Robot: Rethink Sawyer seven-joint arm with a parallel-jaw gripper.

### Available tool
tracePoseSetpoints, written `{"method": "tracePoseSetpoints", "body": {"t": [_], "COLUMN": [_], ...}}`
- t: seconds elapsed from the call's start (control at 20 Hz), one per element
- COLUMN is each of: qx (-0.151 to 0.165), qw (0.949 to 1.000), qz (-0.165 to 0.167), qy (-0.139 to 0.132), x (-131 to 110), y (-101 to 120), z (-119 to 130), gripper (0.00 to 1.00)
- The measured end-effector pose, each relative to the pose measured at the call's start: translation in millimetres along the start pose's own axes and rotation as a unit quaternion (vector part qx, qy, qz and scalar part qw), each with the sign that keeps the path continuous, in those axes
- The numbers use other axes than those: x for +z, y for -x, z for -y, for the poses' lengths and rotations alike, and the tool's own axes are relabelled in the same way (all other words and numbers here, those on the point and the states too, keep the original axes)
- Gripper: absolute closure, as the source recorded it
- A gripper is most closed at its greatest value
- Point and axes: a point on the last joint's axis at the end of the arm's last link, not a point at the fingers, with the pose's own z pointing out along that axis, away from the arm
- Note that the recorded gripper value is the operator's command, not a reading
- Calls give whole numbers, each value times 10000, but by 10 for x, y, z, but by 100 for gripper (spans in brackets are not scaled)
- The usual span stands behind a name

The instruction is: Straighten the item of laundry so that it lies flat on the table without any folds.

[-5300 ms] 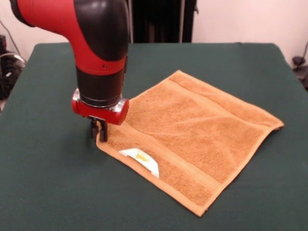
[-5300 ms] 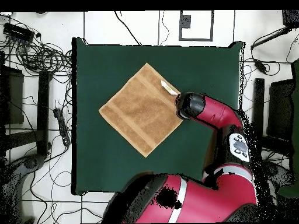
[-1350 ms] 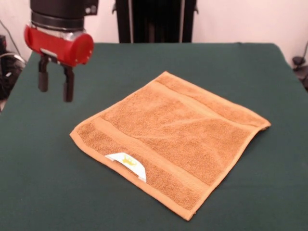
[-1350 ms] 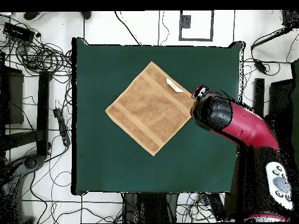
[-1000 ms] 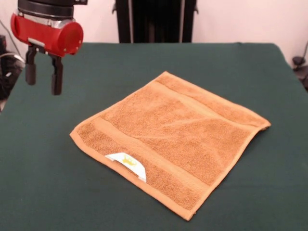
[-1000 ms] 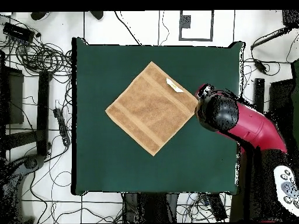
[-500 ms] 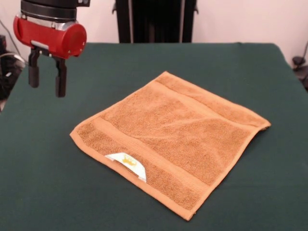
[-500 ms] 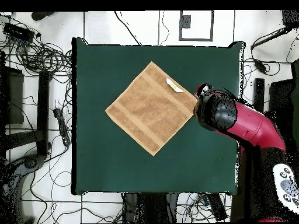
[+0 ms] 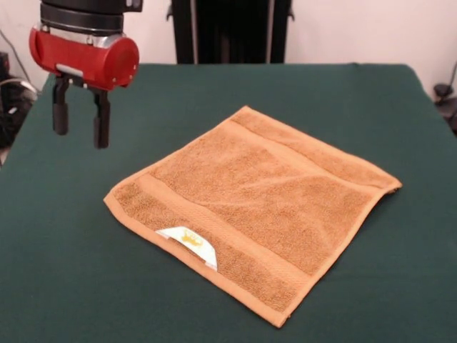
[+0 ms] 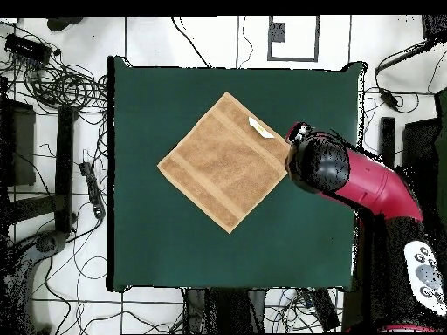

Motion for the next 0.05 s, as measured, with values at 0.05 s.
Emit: {"method": "tracePoseSetpoints", "body": {"t": [0.05], "qx": [-3], "qw": [10000], "qz": [-1], "qy": [10], "x": [0], "y": [-1], "z": [-11], "gripper": [0]}}
